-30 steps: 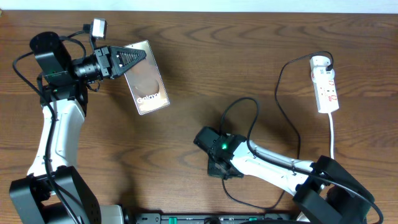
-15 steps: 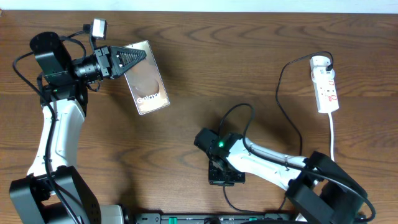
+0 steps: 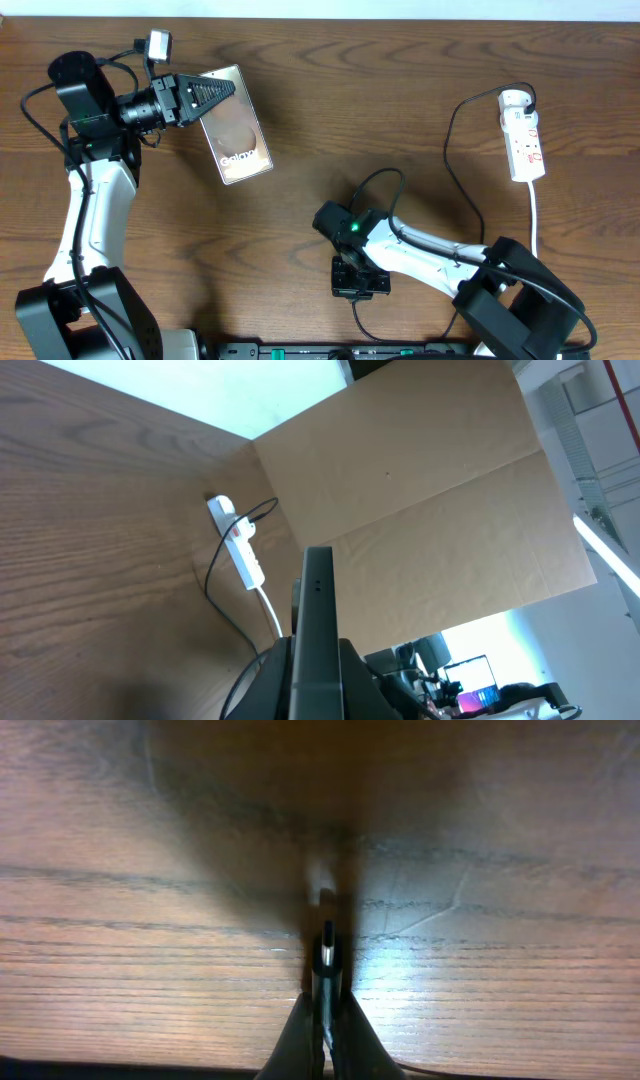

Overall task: Plug charger to phone and switch on socket
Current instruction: 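Lower the right gripper onto the black cable's USB-C plug and grasp it, then lift the cable plug with the right gripper toward the phone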

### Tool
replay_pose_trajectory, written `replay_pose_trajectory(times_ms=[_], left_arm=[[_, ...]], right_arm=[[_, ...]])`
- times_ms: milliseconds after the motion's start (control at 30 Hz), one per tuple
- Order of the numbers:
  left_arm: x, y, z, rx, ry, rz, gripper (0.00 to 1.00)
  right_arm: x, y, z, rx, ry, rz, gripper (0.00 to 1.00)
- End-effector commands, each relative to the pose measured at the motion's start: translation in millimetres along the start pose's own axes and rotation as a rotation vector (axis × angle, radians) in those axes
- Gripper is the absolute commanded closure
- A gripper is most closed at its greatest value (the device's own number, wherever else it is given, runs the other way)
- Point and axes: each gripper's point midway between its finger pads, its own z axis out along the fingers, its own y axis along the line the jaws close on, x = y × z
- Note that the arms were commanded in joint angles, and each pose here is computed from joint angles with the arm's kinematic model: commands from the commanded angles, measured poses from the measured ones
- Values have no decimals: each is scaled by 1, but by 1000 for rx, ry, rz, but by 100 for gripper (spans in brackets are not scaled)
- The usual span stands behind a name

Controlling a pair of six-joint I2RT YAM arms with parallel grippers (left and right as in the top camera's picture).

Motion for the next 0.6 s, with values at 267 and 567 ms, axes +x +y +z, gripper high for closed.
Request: replay_pose_trajectory(times_ms=[267,567], left_arm=[[2,-7,0,20,21,24,93],[1,-7,0,20,21,24,93]], right_arm=[[-94,53,-133,-321,-372,-300,99],[-46,70,-232,-1007,-363,-958,99]])
